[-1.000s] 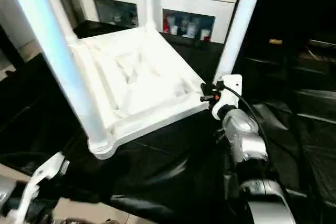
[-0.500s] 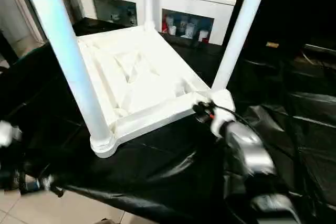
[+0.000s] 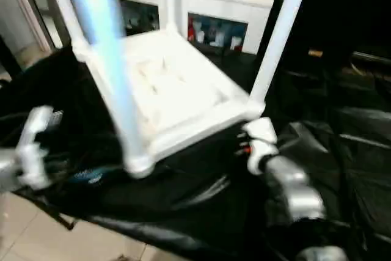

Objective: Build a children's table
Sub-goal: Rotate table base

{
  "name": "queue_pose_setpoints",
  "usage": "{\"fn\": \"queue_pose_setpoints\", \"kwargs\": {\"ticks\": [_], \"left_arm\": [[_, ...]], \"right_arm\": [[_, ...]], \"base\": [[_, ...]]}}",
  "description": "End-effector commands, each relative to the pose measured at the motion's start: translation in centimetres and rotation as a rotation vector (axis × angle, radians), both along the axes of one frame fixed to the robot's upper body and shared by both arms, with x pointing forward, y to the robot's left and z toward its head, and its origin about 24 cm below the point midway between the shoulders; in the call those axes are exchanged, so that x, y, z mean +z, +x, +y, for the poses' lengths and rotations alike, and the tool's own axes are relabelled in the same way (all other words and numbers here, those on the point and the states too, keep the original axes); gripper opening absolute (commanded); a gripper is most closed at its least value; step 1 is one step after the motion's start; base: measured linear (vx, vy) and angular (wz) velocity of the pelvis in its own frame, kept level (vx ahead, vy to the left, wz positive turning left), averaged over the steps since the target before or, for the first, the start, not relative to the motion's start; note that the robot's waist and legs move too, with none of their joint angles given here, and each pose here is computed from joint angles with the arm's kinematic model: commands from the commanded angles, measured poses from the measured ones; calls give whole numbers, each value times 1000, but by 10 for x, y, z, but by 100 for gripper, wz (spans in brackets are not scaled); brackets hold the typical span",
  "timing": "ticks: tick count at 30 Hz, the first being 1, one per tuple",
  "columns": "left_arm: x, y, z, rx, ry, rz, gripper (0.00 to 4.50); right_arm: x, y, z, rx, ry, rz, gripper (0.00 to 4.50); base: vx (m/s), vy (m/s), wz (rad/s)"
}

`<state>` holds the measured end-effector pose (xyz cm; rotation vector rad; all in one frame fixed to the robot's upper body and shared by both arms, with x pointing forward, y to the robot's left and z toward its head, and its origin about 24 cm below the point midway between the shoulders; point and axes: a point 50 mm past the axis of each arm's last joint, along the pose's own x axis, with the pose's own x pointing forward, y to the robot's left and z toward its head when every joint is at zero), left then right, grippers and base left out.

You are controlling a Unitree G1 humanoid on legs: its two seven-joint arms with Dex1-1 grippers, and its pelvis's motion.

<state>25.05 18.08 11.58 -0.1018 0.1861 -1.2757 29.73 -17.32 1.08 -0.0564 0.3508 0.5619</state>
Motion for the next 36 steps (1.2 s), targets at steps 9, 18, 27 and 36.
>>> {"fn": "queue_pose_setpoints", "kwargs": {"ticks": [9, 18, 27, 36], "left_arm": [[-11, 36, -38, -8, 58, -56, 450], [-18, 40, -15, 19, 138, -35, 450], [-16, 74, -11, 127, 175, -81, 450], [9, 68, -93, -227, -84, -76, 450]], "right_arm": [[1, 9, 14, 49, -50, -3, 293], [1, 10, 8, 30, -61, -9, 366], [7, 18, 11, 33, -62, -33, 443], [8, 22, 17, 47, -78, -42, 443]], "base": [[0, 0, 0], [0, 0, 0], [0, 0, 0], [0, 0, 0]]}}
